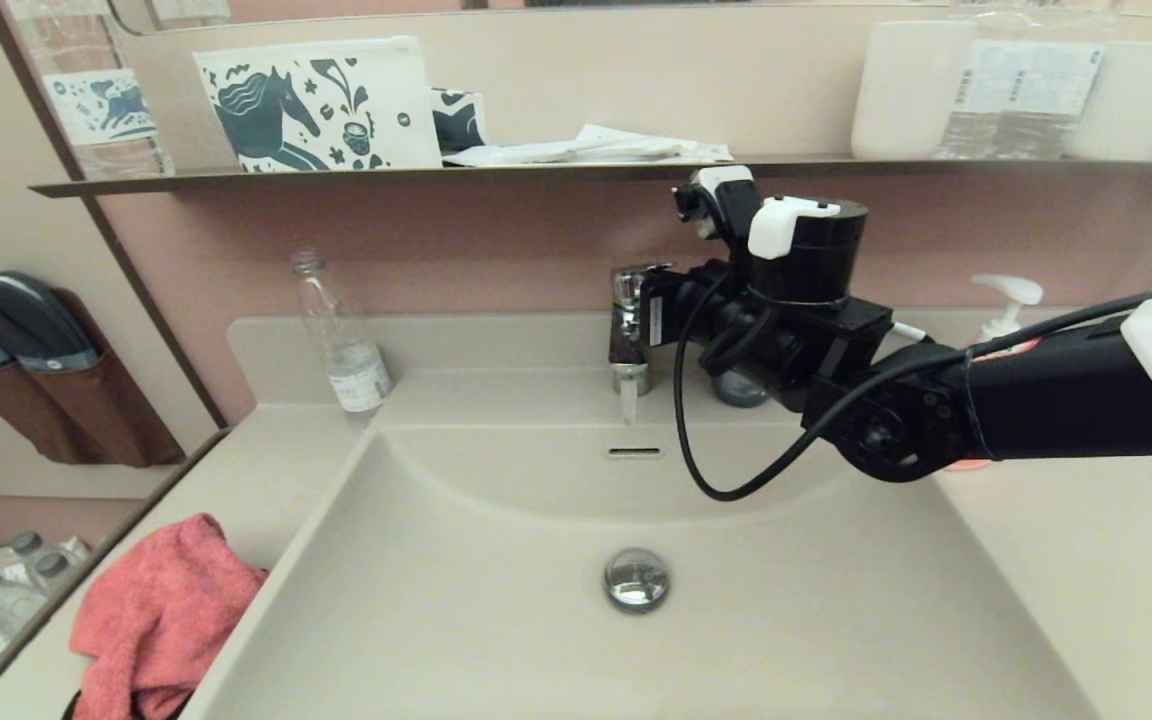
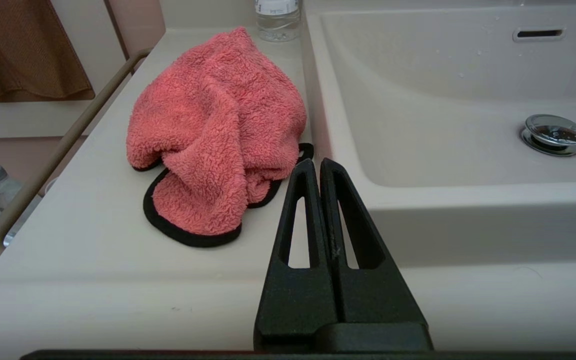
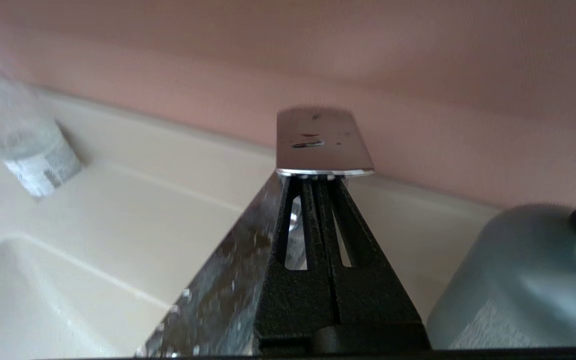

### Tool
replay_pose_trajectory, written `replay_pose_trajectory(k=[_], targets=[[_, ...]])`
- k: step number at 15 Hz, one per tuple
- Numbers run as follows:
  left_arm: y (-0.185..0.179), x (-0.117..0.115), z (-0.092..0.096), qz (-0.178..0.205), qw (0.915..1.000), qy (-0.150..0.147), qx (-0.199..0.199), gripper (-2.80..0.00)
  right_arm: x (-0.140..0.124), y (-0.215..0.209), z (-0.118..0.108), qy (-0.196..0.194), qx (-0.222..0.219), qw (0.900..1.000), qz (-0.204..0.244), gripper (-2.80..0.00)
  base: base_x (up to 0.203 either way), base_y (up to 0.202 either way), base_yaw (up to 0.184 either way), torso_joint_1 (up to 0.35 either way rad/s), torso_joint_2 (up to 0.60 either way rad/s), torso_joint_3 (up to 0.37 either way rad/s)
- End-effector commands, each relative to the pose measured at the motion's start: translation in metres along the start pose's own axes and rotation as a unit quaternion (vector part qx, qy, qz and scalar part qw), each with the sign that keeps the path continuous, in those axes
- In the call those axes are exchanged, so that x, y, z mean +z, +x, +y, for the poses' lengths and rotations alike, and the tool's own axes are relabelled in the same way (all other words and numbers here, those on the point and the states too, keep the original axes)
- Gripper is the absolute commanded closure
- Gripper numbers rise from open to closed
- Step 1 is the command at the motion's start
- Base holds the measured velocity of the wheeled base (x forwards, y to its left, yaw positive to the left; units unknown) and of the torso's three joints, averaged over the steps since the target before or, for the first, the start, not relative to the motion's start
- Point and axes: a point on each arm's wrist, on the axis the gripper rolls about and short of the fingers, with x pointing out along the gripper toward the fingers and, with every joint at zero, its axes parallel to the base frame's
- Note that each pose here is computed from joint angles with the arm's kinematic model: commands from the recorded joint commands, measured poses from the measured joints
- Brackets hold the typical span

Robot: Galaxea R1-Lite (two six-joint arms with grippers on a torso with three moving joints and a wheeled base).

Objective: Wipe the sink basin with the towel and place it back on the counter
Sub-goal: Turn on the faucet, then turn off the faucet

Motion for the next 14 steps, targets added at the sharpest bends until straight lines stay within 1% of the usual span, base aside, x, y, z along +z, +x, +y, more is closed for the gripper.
replay_pose_trajectory(k=[1, 5, 7, 9, 12, 14], targets=[[0.000, 0.000, 0.000, 0.000, 1.0000, 0.000, 0.000, 0.00, 0.010, -0.001, 0.000, 0.003, -0.001, 1.000, -0.017, 0.00, 0.000, 0.000, 0.000, 0.000, 0.00, 0.000], [0.000, 0.000, 0.000, 0.000, 1.0000, 0.000, 0.000, 0.00, 0.016, -0.006, 0.000, 0.004, -0.002, 1.000, -0.021, 0.00, 0.000, 0.000, 0.000, 0.000, 0.00, 0.000], [0.000, 0.000, 0.000, 0.000, 1.0000, 0.000, 0.000, 0.00, 0.014, -0.014, -0.002, 0.001, -0.012, 1.000, -0.009, 0.00, 0.000, 0.000, 0.000, 0.000, 0.00, 0.000], [0.000, 0.000, 0.000, 0.000, 1.0000, 0.000, 0.000, 0.00, 0.008, -0.030, -0.005, -0.013, -0.015, 1.000, 0.017, 0.00, 0.000, 0.000, 0.000, 0.000, 0.00, 0.000], [0.000, 0.000, 0.000, 0.000, 1.0000, 0.000, 0.000, 0.00, 0.012, -0.043, -0.007, -0.020, -0.016, 0.999, 0.023, 0.00, 0.000, 0.000, 0.000, 0.000, 0.00, 0.000], [0.000, 0.000, 0.000, 0.000, 1.0000, 0.000, 0.000, 0.00, 0.011, -0.052, -0.008, -0.027, -0.014, 0.999, 0.037, 0.00, 0.000, 0.000, 0.000, 0.000, 0.00, 0.000]])
